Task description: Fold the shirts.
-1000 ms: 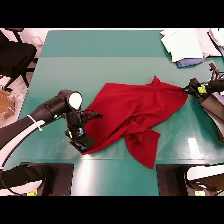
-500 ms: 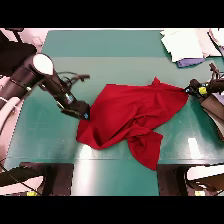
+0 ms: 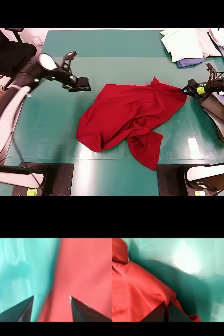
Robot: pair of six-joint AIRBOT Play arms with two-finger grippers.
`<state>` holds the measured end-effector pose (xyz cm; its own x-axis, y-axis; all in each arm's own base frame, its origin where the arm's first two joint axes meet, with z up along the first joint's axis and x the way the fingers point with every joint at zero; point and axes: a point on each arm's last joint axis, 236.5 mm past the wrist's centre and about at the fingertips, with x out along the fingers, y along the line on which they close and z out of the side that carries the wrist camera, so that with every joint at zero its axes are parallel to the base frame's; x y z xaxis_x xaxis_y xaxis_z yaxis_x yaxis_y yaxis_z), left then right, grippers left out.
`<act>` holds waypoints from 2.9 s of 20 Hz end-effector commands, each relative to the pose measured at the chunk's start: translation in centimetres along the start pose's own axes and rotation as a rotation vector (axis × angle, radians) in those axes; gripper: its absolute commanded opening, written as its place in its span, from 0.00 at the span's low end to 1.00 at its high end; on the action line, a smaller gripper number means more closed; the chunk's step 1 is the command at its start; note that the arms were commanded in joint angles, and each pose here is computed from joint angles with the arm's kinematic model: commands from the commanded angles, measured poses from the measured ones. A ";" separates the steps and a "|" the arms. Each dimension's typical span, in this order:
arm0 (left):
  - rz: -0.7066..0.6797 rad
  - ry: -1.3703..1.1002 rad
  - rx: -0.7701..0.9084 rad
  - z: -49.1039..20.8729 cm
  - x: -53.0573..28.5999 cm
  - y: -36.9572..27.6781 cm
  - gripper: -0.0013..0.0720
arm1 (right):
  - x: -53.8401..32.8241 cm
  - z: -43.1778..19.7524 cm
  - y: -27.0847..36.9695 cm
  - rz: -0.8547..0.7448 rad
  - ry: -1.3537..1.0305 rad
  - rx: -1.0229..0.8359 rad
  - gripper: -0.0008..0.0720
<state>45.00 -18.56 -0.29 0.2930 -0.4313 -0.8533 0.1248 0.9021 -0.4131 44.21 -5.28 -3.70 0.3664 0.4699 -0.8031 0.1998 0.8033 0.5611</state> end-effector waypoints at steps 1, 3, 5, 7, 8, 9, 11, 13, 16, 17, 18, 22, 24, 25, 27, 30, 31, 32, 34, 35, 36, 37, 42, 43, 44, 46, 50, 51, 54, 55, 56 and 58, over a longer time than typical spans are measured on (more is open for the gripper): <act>0.039 -0.047 -0.112 1.7 7.9 4.2 0.56 | 0.5 -0.5 0.9 0.007 0.021 -0.019 0.04; -0.020 -0.062 -0.142 2.0 9.7 3.6 0.51 | 0.5 -0.5 0.9 0.006 0.022 -0.021 0.04; -0.091 -0.110 -0.137 3.3 10.0 2.2 0.51 | 0.5 -0.5 1.0 0.006 0.022 -0.021 0.04; -0.116 -0.126 -0.114 4.1 9.6 0.9 0.51 | 0.5 -0.5 1.0 0.006 0.022 -0.020 0.04; -0.129 -0.116 -0.089 4.1 9.4 0.0 0.52 | 0.5 -0.5 1.0 0.006 0.022 -0.021 0.04; -0.142 -0.105 -0.054 3.8 9.4 -1.1 0.62 | 0.5 -0.5 1.0 0.006 0.022 -0.020 0.04; -0.171 -0.087 -0.012 3.2 9.6 -3.7 0.69 | 0.5 -0.5 1.0 0.006 0.022 -0.020 0.04; -0.188 -0.090 0.031 2.6 10.1 -6.1 0.69 | 0.5 -0.6 1.0 0.007 0.025 -0.020 0.04; -0.195 -0.107 0.076 2.1 10.8 -8.4 0.67 | 0.5 -0.8 1.1 0.011 0.036 -0.020 0.04; -0.191 -0.118 0.085 2.2 10.8 -8.6 0.44 | 0.5 -0.9 1.1 0.012 0.039 -0.020 0.04; -0.189 -0.133 0.085 2.6 10.7 -8.6 0.22 | 0.5 -0.9 1.1 0.013 0.039 -0.020 0.04; -0.229 -0.200 0.117 6.6 6.1 -10.0 0.05 | 0.5 -1.2 0.8 0.003 0.051 -0.025 0.04; -0.285 -0.173 0.190 6.7 3.5 -13.5 0.05 | 0.4 -1.6 0.5 -0.012 0.070 -0.033 0.04; -0.310 -0.128 0.249 5.2 3.0 -15.8 0.05 | 0.4 -1.8 0.3 -0.023 0.076 -0.039 0.04; -0.313 -0.012 0.363 0.6 3.9 -19.0 0.05 | 0.0 -1.6 0.2 -0.018 0.066 -0.032 0.04; -0.124 0.143 0.556 -7.1 7.9 -19.2 0.05 | -1.5 -0.9 0.0 -0.024 0.026 -0.020 0.04; -0.103 0.194 0.607 -9.8 8.8 -19.5 0.05 | -2.2 -0.6 -0.3 -0.028 0.009 -0.014 0.04; -0.102 0.236 0.638 -11.8 9.2 -19.9 0.05 | -2.8 -0.4 -0.6 -0.032 -0.007 -0.007 0.04; -0.094 0.231 0.669 -12.3 9.4 -20.4 0.64 | -4.1 0.0 -1.4 -0.040 -0.036 0.009 0.04; -0.076 0.184 0.639 -10.5 8.9 -20.3 0.88 | -4.6 0.1 -1.8 -0.044 -0.047 0.016 0.04; -0.058 0.134 0.622 -8.1 8.2 -19.9 0.86 | -5.0 0.2 -2.0 -0.046 -0.055 0.022 0.04; -0.052 0.070 0.590 -5.0 6.9 -19.5 0.86 | -5.4 0.2 -2.1 -0.047 -0.060 0.022 0.04; -0.179 -0.043 0.365 2.7 2.9 -17.2 0.86 | -5.1 0.0 -1.8 -0.043 -0.050 0.009 0.04; -0.247 0.002 0.392 1.5 3.3 -18.0 0.86 | -5.0 0.1 -1.6 -0.044 -0.053 0.004 0.04; -0.275 0.024 0.445 0.8 3.7 -18.4 0.86 | -4.8 0.2 -1.4 -0.044 -0.054 -0.003 0.04; -0.317 0.035 0.503 0.0 4.8 -19.2 0.85 | -4.5 0.1 -0.9 -0.044 -0.047 -0.016 0.04; -0.439 0.088 0.551 -2.2 7.4 -20.6 0.75 | -3.8 -0.2 -0.1 -0.043 -0.028 -0.039 0.04; -0.426 0.107 0.557 -2.6 8.2 -20.2 0.75 | -3.7 -0.2 0.0 -0.043 -0.027 -0.040 0.04; -0.421 0.147 0.558 -3.7 10.0 -19.7 0.75 | -3.7 -0.2 0.0 -0.043 -0.027 -0.041 0.04; -0.417 0.154 0.562 -4.1 10.5 -19.7 0.75 | -3.7 -0.2 0.0 -0.043 -0.026 -0.041 0.04; -0.402 0.152 0.572 -4.2 11.1 -19.5 0.75 | -3.7 -0.2 0.0 -0.043 -0.026 -0.041 0.04; -0.381 0.131 0.576 -3.9 12.3 -19.3 0.75 | -3.7 -0.2 0.0 -0.042 -0.025 -0.041 0.04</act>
<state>42.00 -40.89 -2.61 -0.0005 -0.6925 -0.7214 0.6780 0.5300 -0.5093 42.65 -7.00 -0.72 0.3839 0.4248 -0.8199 0.1793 0.8367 0.5175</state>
